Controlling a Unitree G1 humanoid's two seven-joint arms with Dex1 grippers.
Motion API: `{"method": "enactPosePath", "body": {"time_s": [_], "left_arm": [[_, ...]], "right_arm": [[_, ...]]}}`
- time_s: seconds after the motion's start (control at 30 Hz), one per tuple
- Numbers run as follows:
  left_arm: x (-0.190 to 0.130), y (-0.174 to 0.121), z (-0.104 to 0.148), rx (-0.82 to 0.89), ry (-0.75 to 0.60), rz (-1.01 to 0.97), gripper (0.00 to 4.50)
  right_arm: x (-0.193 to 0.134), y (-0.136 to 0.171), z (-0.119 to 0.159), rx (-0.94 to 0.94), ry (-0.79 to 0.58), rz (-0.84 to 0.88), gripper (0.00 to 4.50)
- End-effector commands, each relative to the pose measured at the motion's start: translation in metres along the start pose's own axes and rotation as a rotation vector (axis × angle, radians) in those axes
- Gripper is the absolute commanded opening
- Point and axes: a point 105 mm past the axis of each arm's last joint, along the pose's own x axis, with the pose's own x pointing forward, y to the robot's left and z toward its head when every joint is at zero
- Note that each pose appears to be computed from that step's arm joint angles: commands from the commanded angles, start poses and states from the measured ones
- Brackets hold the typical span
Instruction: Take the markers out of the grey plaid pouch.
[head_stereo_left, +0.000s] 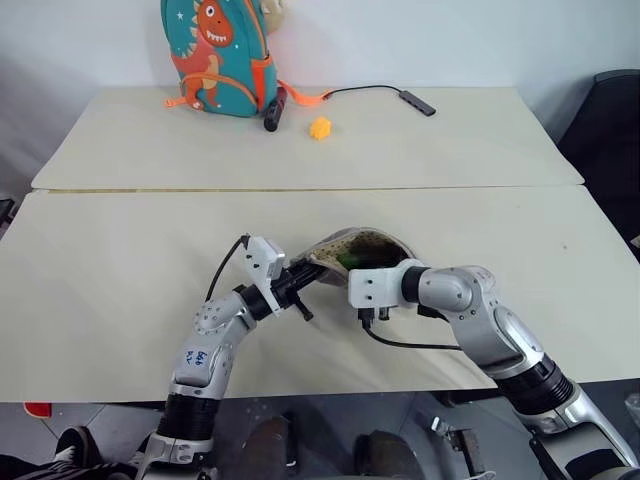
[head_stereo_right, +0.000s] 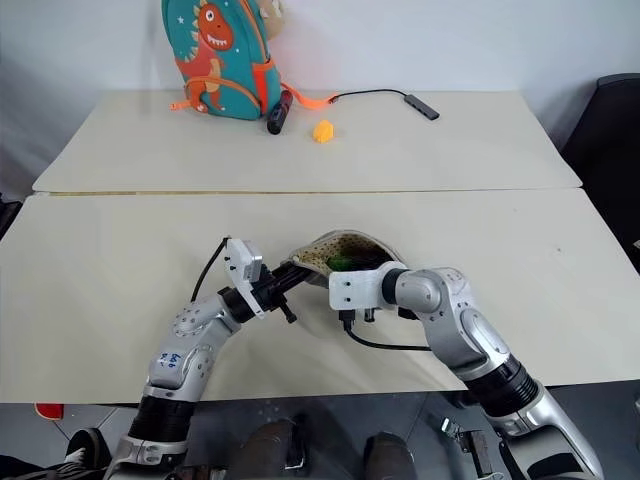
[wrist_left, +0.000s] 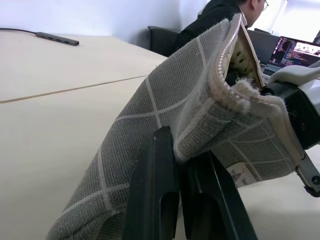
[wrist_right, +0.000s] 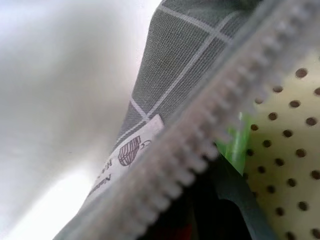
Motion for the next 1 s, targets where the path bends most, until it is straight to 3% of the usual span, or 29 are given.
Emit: {"method": "enactPosePath", "body": {"time_s": [0.03, 0.2, 0.4, 0.53, 0.63, 0.77, 1.0], "left_arm": [[0.015, -0.015, 0.047, 0.042, -0.184, -0.061, 0.00], [0.014, -0.026, 0.043, 0.165, -0.143, -0.144, 0.00], [0.016, -0.011, 0.044, 0.047, -0.160, -0.053, 0.00], [0.015, 0.001, 0.053, -0.027, -0.216, 0.020, 0.00], [0.012, -0.001, 0.044, 0.041, -0.156, 0.002, 0.00], [0.004, -0.010, 0.028, 0.220, -0.054, -0.076, 0.00], [-0.009, 0.004, 0.029, 0.298, -0.058, -0.048, 0.00]], "right_arm": [[0.018, 0.043, 0.029, -0.126, -0.115, 0.161, 0.57], [0.016, 0.028, 0.024, -0.061, -0.108, 0.130, 0.57], [0.006, 0.046, 0.040, -0.276, -0.206, 0.196, 0.57], [0.009, 0.040, 0.030, -0.348, -0.163, 0.120, 0.57], [0.007, 0.018, 0.033, -0.336, -0.184, 0.015, 0.57], [-0.003, -0.001, 0.041, -0.143, -0.251, -0.040, 0.57], [-0.020, -0.007, 0.033, 0.088, -0.273, -0.012, 0.57]]}}
